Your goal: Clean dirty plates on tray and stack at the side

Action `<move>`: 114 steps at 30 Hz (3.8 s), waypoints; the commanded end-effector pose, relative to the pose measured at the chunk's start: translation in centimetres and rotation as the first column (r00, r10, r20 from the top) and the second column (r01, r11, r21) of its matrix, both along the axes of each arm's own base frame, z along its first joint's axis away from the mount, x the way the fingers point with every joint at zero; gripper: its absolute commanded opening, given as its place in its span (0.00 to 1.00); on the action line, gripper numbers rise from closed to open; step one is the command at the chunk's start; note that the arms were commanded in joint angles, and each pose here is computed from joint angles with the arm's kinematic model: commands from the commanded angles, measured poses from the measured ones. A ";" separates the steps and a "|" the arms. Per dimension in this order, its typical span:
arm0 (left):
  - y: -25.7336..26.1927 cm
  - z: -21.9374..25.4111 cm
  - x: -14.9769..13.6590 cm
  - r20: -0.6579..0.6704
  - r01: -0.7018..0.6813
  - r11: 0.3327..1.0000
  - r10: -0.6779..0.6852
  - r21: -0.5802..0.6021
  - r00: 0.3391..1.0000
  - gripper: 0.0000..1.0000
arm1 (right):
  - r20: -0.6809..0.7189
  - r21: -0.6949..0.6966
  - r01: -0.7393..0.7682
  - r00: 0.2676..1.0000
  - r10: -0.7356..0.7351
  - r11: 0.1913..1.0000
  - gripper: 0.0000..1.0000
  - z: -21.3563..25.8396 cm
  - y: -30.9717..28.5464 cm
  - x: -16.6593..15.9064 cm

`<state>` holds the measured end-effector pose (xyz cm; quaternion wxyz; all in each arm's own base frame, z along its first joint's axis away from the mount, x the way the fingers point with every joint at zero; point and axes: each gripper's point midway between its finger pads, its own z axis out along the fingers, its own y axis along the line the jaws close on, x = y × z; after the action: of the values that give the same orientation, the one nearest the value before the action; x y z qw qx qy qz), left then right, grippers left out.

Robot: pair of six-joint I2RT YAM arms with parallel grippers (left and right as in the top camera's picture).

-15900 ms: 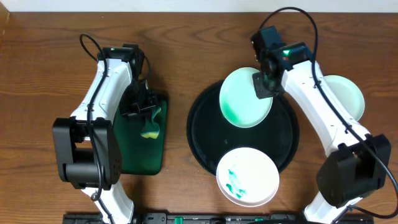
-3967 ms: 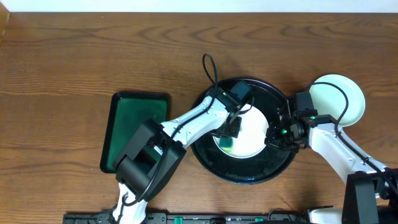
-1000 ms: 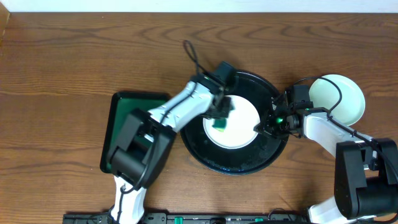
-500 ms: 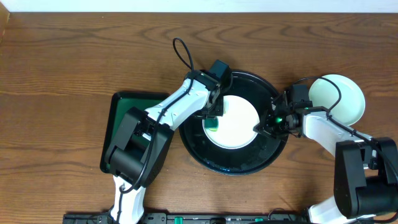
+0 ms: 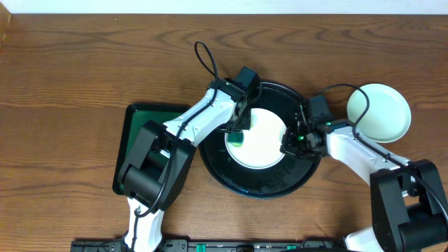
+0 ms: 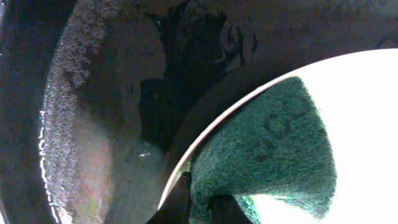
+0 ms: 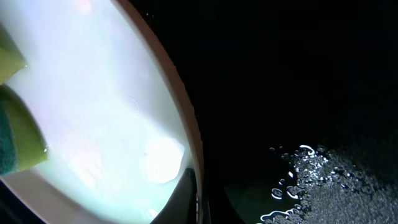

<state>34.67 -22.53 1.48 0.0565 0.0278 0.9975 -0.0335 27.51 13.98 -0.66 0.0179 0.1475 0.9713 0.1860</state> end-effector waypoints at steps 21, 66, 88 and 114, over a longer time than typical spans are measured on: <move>-2.4 -2.2 -6.6 -0.104 0.198 0.970 -0.184 0.139 0.977 0.07 | -0.054 -0.116 0.306 0.948 -0.313 0.945 0.01 -4.6 -8.0 0.6; -10.8 4.4 0.5 0.231 0.448 0.894 -0.432 -0.017 0.872 0.07 | -0.148 -0.162 0.187 0.966 -0.211 0.969 0.01 -3.8 -7.6 -1.5; -9.6 3.0 -0.3 0.159 0.512 0.859 -0.505 -0.002 0.848 0.07 | -0.017 -0.157 0.041 0.999 -0.045 0.987 0.01 0.4 -3.0 -1.7; -1.0 -0.3 -2.0 -0.162 0.254 0.966 -0.244 0.041 0.956 0.07 | 0.005 -0.171 0.087 0.996 -0.088 0.981 0.01 2.1 -3.4 -2.2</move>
<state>32.35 -26.29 2.17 -0.0038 0.2181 0.9747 -0.0477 25.58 11.13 1.32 0.0297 0.1788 0.9763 0.1182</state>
